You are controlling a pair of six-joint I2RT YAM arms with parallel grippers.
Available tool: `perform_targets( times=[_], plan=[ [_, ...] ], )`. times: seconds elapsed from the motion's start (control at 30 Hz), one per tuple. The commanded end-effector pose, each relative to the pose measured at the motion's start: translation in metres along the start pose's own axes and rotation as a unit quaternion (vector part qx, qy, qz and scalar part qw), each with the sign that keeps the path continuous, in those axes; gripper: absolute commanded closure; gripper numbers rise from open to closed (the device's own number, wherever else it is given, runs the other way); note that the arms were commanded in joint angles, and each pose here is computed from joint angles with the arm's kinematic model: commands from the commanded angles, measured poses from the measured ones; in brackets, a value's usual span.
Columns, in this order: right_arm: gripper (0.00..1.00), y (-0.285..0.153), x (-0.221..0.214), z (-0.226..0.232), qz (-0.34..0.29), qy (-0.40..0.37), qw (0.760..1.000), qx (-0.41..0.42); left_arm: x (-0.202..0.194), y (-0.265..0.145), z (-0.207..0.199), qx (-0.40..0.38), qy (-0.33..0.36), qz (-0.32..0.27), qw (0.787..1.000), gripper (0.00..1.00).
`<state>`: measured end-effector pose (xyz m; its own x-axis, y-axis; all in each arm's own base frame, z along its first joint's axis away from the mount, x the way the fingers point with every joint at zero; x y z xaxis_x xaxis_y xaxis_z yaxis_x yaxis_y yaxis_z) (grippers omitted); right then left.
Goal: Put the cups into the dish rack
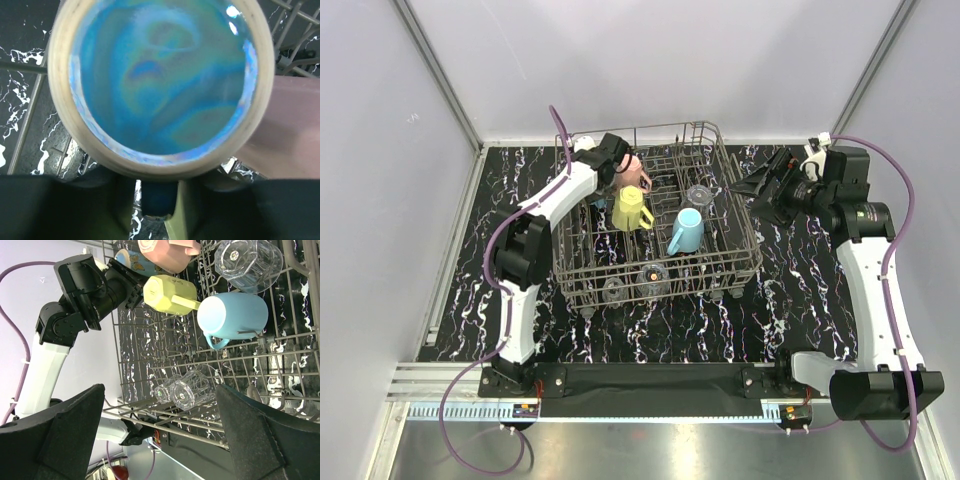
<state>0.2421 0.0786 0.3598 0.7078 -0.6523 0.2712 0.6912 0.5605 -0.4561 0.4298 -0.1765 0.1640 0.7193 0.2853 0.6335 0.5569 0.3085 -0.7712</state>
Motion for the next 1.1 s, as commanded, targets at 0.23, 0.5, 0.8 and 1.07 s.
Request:
perform_targets(
  times=[0.23,0.5,0.8,1.07],
  plan=[
    [0.0,-0.009,-0.002,0.005,-0.016,-0.031,0.999,0.024,0.03,-0.02,0.008,-0.025,-0.042,-0.05,0.998,0.29],
    [0.0,-0.002,-0.001,-0.003,-0.008,-0.032,0.999,0.011,0.045,-0.073,0.007,-0.084,-0.037,-0.086,0.992,0.01],
    [0.0,0.013,0.004,-0.024,-0.011,-0.036,0.999,-0.034,0.052,-0.16,0.017,-0.193,-0.035,-0.138,0.971,0.01],
    [0.0,0.014,0.004,-0.032,-0.025,-0.058,0.997,-0.044,0.022,-0.23,0.081,-0.339,-0.015,-0.213,0.916,0.01]
  ],
)
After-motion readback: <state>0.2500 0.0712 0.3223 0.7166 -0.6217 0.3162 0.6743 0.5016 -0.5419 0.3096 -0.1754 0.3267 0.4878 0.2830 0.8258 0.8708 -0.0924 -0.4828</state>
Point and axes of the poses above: each gripper's point midway between its finger pads, its own y axis out along the fingers, its own z axis along the line the jaws close on, x = y × z, the point moved 8 cm from there along -y, back along the fingers, and after that the axes turned 10 degrees about y, right-handed, at the moved point
